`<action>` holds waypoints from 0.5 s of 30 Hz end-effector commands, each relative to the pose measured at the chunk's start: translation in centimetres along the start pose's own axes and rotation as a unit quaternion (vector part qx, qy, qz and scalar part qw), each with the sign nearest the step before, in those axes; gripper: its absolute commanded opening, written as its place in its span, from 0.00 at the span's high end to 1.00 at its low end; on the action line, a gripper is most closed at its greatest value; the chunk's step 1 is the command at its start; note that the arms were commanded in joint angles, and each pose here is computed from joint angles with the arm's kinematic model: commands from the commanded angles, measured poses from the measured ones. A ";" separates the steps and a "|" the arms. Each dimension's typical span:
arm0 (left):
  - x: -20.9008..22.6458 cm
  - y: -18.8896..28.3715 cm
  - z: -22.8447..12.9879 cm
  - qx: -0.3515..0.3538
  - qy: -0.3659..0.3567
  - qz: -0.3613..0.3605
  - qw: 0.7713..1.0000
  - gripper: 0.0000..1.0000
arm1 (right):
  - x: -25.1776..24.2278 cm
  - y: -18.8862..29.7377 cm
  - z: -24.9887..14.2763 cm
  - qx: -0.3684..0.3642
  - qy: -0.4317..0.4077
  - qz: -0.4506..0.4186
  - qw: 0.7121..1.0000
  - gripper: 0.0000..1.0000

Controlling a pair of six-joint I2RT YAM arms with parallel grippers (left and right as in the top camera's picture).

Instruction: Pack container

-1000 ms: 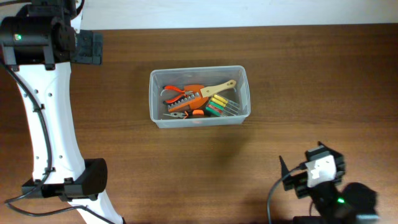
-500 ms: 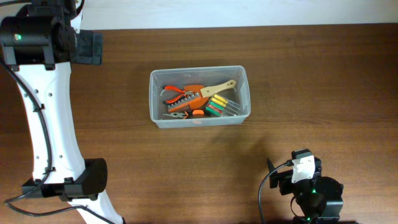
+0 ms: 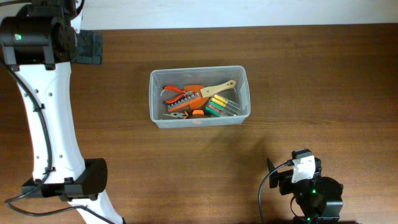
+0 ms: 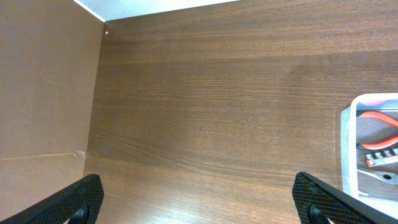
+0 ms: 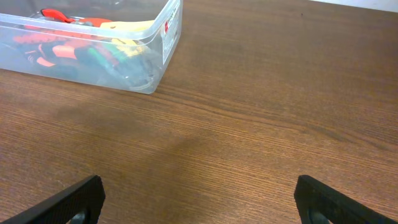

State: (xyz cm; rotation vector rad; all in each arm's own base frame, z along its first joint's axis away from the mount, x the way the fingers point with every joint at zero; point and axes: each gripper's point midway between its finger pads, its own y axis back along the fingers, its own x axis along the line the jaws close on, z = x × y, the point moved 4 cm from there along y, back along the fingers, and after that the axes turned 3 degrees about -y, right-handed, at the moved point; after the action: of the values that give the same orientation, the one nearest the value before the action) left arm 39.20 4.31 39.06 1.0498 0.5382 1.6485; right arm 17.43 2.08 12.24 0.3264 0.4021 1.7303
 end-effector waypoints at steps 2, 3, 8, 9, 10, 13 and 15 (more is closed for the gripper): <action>0.2 0.1 -0.1 0.000 0.007 0.004 1.000 0.01 | -0.3 0.0 0.0 -0.004 -0.006 -0.009 1.000 0.02; 0.2 0.1 -0.1 0.000 0.007 0.004 1.000 0.01 | -0.3 0.0 0.0 -0.004 -0.006 -0.009 1.000 0.02; 0.2 0.6 -0.1 -0.005 0.007 0.003 1.000 0.01 | -0.3 0.0 0.0 -0.004 -0.006 -0.009 1.000 0.02; 0.1 1.5 -0.1 -0.015 0.007 0.002 1.000 0.01 | -0.3 0.0 0.0 -0.004 -0.006 -0.009 1.000 0.02; 0.1 2.1 -0.1 -0.022 0.006 0.001 1.000 0.01 | -0.3 0.0 0.0 -0.004 -0.006 -0.009 1.000 0.02; -0.3 4.6 -0.6 -0.046 0.001 -0.005 0.999 0.01 | -0.3 0.0 0.0 -0.004 -0.006 -0.009 1.000 0.02; -0.4 6.3 -1.6 -0.055 -0.003 -0.009 0.998 0.01 | -0.3 0.0 0.0 -0.005 -0.006 -0.009 1.000 0.02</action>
State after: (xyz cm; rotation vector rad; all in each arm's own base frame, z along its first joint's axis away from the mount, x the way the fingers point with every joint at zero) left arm 38.40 2.97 39.78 1.0414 0.5085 1.6242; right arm 17.43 2.08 12.24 0.3268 0.4017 1.7306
